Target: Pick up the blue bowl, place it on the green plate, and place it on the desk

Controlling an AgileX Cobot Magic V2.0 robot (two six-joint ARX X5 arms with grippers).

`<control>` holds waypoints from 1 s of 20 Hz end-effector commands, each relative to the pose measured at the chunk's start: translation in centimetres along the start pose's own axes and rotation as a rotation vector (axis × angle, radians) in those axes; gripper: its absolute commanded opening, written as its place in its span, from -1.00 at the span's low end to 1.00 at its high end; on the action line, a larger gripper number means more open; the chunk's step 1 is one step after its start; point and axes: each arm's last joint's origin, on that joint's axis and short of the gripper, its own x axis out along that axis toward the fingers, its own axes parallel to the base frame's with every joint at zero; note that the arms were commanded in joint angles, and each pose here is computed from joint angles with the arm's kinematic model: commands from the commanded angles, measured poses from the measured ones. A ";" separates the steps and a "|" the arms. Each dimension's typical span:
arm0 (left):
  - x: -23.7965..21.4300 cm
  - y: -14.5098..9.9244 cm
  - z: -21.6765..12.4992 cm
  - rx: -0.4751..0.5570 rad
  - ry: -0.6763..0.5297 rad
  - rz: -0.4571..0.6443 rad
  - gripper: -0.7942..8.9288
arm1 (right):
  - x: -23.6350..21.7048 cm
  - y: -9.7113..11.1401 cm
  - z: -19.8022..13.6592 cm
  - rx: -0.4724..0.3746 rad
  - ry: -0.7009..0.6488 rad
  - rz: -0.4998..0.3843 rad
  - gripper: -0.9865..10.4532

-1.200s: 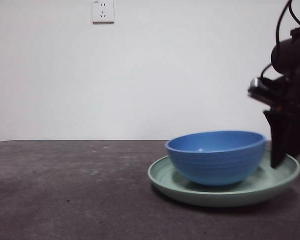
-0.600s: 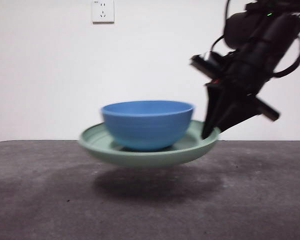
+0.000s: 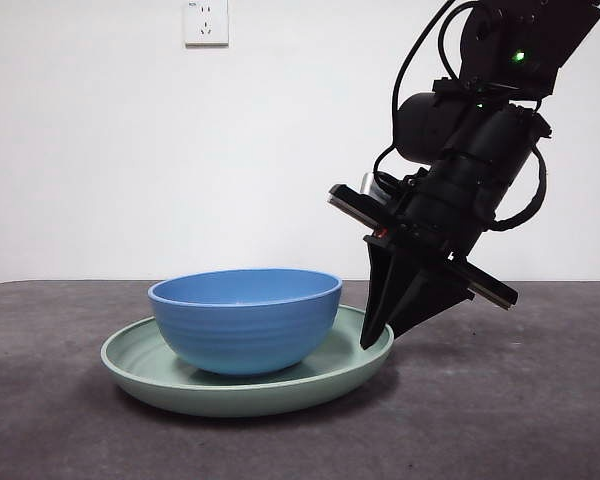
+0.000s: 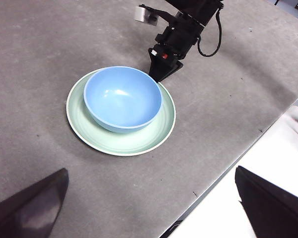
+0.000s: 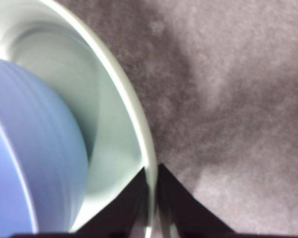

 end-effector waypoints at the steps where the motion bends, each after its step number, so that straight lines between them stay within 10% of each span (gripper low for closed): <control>1: -0.2 -0.1 0.3 0.017 -0.018 -0.007 0.50 | 0.3 0.2 0.4 -0.001 -0.006 0.005 -0.71; 12: -0.2 -0.1 0.3 0.016 -0.018 -0.007 0.50 | -6.3 2.1 1.2 -0.104 -0.136 -0.057 -0.31; 20: -0.2 -0.1 0.3 0.006 -0.018 -0.007 0.50 | -18.5 5.7 -7.1 -0.273 -0.284 -0.254 0.06</control>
